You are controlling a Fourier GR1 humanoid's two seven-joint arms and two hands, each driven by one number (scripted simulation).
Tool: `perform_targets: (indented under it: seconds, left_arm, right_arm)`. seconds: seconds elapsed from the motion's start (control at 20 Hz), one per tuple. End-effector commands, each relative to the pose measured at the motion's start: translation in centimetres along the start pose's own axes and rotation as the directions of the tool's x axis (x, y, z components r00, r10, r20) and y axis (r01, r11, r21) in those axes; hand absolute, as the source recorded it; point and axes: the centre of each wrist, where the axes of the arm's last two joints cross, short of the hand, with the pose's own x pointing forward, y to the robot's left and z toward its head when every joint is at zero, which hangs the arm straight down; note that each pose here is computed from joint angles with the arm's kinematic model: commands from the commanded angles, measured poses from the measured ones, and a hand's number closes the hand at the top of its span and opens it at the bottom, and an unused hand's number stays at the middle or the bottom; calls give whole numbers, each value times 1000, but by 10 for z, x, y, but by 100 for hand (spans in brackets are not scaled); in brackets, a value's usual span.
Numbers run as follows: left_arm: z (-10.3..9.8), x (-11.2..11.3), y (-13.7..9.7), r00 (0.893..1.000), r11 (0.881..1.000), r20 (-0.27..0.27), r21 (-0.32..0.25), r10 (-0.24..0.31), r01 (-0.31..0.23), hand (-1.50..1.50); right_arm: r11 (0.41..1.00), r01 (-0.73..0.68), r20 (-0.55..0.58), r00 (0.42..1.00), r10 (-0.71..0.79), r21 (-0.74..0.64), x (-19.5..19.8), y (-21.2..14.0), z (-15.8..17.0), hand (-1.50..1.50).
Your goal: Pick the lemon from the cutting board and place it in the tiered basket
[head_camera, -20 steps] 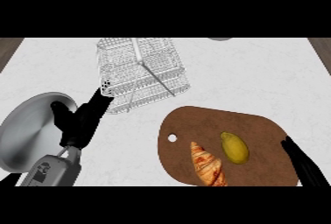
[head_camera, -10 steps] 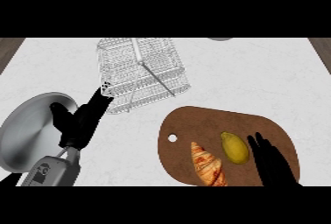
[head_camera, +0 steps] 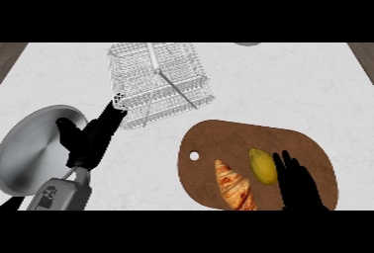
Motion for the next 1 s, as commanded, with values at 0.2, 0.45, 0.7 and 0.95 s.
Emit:
perform_targets:
  seconds: [0.2,0.45,0.7,0.95]
  left_arm:
    - [-2,-6,12,1000,1000,2,-13,10,-10,0]
    - [-9,14,1,1000,1000,5,14,-13,13,0]
    - [-11,-9,6,1000,1000,11,8,-11,11,0]
    - [-19,-2,-7,1000,1000,16,7,-19,19,0]
  right_arm:
    - [999,5,-24,1000,-6,-40,-19,27,-23,-150]
    - [999,22,-26,999,-23,-45,-30,45,-16,-150]
    - [998,34,-2,999,-35,-45,-38,15,-34,-150]
    - [997,71,-17,997,-71,-34,-37,40,-53,-150]
